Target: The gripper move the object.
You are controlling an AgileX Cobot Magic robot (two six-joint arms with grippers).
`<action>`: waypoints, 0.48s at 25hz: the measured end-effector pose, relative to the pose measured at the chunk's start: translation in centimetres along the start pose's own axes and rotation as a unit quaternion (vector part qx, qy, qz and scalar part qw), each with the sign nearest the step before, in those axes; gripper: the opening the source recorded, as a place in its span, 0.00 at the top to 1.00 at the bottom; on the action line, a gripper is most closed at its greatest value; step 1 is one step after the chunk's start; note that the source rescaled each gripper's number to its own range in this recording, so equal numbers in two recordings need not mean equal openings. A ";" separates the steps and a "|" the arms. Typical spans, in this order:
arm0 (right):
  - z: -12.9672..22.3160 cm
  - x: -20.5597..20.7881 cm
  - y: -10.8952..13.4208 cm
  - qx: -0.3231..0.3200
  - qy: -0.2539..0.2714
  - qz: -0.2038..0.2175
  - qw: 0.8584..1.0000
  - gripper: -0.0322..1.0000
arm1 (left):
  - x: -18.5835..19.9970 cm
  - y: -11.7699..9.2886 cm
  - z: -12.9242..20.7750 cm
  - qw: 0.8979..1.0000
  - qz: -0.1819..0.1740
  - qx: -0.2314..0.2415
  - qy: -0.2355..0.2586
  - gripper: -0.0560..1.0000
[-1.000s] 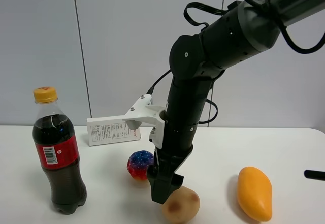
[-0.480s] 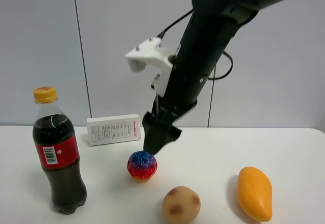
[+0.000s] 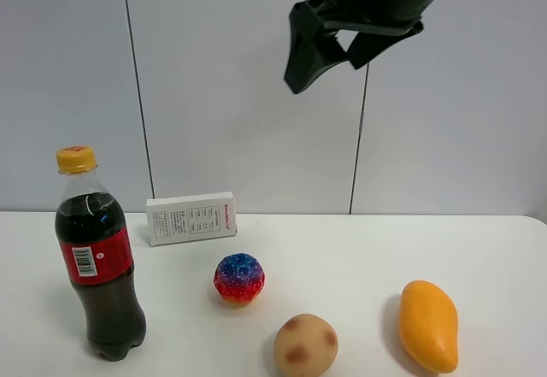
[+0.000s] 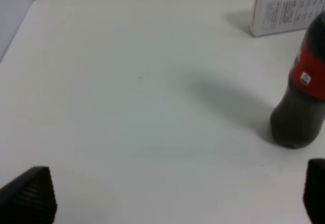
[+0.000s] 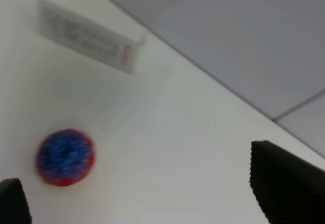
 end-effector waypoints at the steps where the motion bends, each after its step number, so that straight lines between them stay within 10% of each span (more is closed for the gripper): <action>1: 0.4 0.1 -1.0 -0.011 0.006 0.013 1.000 0.13 | 0.0 0.0 0.0 1.000 0.000 0.000 0.000 0.00; 12: 5.9 1.7 -11.3 -0.105 0.068 0.127 0.984 0.13 | 0.0 0.0 0.0 1.000 0.000 0.000 0.000 0.00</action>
Point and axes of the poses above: a point on each arm's last joint axis where the gripper is mounted, x pointing back along that axis away from the gripper, y along the wrist's bending axis when the last joint is at zero, z = x × y, the point moved 6 cm from there along -x, pointing out along that axis toward the gripper, and after that the axes turned 5 degrees about x, right-handed, at the moved point
